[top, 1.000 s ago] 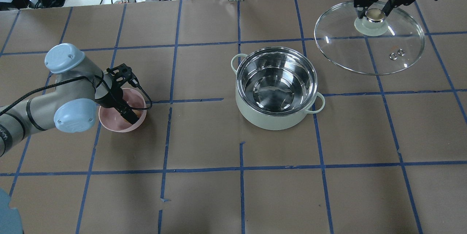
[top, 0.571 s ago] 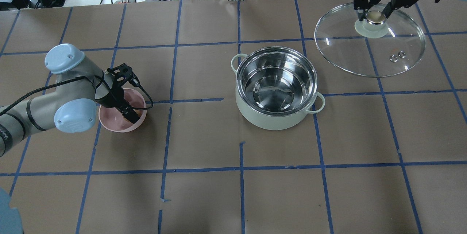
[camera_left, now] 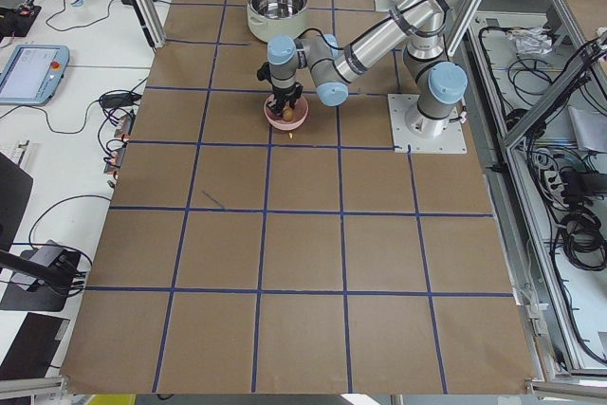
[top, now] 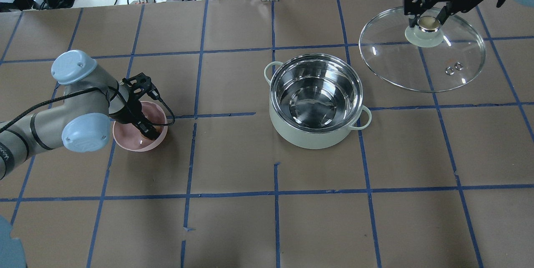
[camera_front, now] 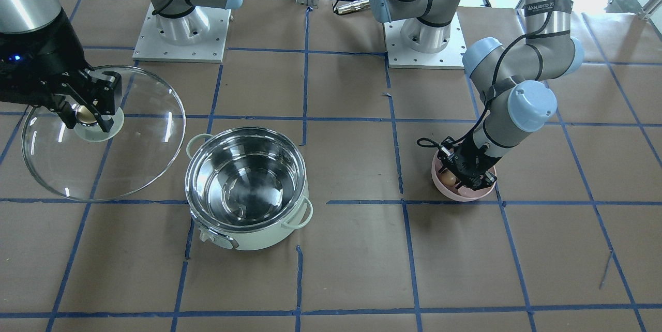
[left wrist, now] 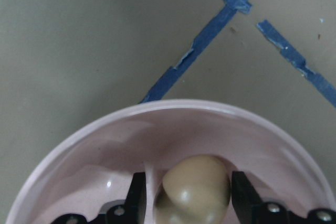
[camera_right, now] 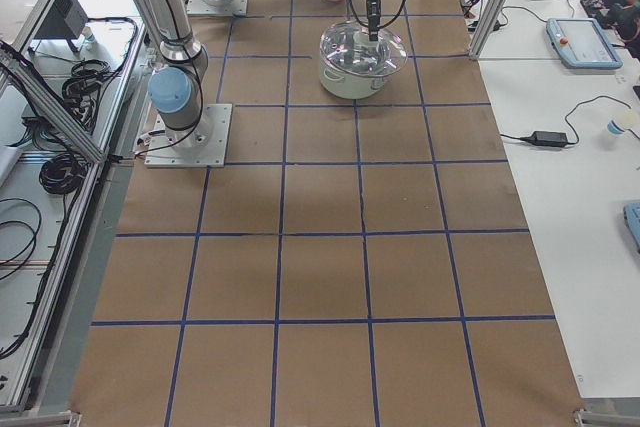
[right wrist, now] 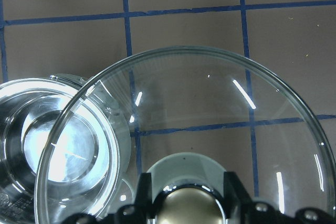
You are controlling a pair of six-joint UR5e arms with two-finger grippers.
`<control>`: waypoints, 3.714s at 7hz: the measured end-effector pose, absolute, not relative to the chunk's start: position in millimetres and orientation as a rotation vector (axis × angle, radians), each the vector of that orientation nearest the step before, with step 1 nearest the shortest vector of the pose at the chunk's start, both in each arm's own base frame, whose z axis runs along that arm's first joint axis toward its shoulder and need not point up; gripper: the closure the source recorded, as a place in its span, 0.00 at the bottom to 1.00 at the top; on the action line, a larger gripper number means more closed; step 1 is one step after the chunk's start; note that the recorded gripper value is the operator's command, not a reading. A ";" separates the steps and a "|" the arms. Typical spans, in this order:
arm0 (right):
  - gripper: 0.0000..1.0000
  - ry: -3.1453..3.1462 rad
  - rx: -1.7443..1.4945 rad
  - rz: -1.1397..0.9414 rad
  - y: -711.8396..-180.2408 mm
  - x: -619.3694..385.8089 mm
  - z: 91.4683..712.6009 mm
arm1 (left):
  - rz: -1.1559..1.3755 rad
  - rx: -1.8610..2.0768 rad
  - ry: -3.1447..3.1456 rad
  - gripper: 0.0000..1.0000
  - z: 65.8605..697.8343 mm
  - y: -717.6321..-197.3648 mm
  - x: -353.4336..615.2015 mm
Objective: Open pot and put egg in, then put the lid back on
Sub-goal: 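Set the glass lid down beside the pot while the left gripper holds the egg, then lift the egg out of the pink bowl with the left gripper, then carry the egg over the open pot with the left gripper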
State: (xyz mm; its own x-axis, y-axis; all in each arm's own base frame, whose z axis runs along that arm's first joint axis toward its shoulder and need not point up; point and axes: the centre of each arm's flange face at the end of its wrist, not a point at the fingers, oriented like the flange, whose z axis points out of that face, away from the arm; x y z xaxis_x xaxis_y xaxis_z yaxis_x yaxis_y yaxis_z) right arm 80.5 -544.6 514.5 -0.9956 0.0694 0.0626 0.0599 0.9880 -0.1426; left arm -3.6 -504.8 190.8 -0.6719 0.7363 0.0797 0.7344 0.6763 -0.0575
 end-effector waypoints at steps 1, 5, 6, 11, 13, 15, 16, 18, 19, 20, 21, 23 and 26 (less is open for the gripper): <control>0.59 -3.065 -0.100 0.216 -544.4 80.4 513.7 | 0.031 -1.225 -2.788 0.57 190.7 -504.6 -3.7; 0.59 -3.065 -0.102 0.214 -543.9 79.8 512.7 | 0.033 -1.218 -2.789 0.73 190.6 -504.2 -3.3; 0.60 -3.065 -0.104 0.212 -544.0 79.2 512.1 | 0.035 -1.216 -2.792 0.75 191.4 -504.5 -3.1; 0.60 -3.067 -0.098 0.205 -540.3 79.1 510.0 | 0.085 -1.130 -2.866 0.77 238.9 -518.5 0.4; 0.60 -3.067 -0.098 0.203 -538.1 79.6 509.2 | 0.074 -0.968 -2.914 0.77 282.8 -530.3 -5.8; 0.61 -3.066 -0.098 0.202 -535.5 79.2 508.1 | 0.105 -0.800 -2.971 0.77 317.6 -533.3 -45.8; 0.61 -3.064 -0.099 0.203 -535.3 78.4 508.2 | 0.125 -0.686 -2.996 0.77 330.6 -532.7 -74.8; 0.62 -3.057 -0.089 0.206 -535.6 75.4 508.8 | 0.177 -0.447 -3.029 0.77 350.8 -533.6 -129.1; 0.61 -3.053 -0.085 0.206 -535.8 74.0 509.0 | 0.207 -0.326 -3.034 0.77 358.9 -533.8 -159.5; 0.61 -3.050 -0.083 0.205 -536.2 73.0 509.0 | 0.236 -0.211 -3.030 0.77 364.7 -531.9 -189.5; 0.61 -3.048 -0.084 0.204 -536.6 71.1 509.0 | 0.267 -0.105 -3.016 0.77 369.3 -527.5 -217.7; 0.61 -3.045 -0.091 0.204 -537.1 64.7 509.5 | 0.311 0.061 -2.973 0.77 365.5 -521.7 -276.3; 0.62 -3.042 -0.061 0.199 -537.8 55.9 509.6 | 0.343 0.278 -2.895 0.77 351.1 -543.2 -361.1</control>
